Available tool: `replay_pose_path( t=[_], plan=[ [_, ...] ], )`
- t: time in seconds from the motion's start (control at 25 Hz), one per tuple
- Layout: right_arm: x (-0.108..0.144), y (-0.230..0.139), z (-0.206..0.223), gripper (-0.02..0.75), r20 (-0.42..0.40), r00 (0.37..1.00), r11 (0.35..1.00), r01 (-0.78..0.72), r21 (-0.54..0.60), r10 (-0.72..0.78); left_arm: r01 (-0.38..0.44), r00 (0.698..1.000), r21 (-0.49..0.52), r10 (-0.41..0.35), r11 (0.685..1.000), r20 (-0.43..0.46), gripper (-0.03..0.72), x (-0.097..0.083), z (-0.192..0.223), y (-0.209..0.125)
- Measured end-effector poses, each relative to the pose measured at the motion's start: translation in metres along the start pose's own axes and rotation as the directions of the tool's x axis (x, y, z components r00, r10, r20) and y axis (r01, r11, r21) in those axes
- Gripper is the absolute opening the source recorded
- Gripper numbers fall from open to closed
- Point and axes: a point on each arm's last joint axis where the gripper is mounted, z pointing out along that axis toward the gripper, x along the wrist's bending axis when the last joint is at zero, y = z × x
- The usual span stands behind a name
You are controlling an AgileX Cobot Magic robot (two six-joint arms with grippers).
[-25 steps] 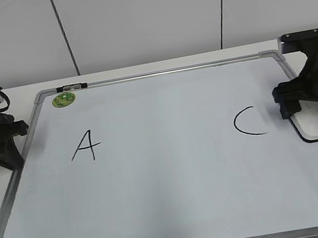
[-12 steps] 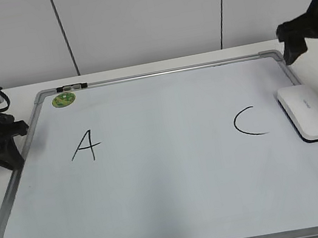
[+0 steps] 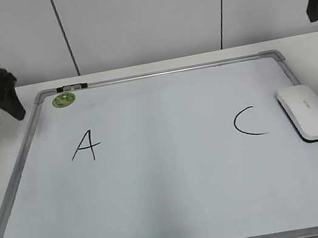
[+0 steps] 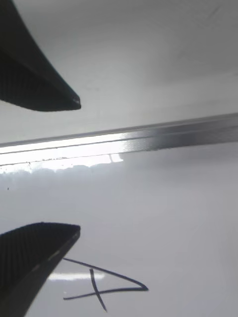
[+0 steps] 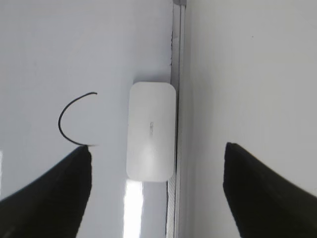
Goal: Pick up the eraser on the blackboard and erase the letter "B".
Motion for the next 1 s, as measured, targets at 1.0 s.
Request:
replay_pose_path(
  t=[1.0],
  plan=[
    [0.000,-0.067,-0.133,0.594,-0.091,0.993,0.989,0.064,-0.132,-0.077,-0.137,0.986,-0.384,0.091,0.913,-0.137,0.523,-0.067,-0.221,-0.180]
  ],
)
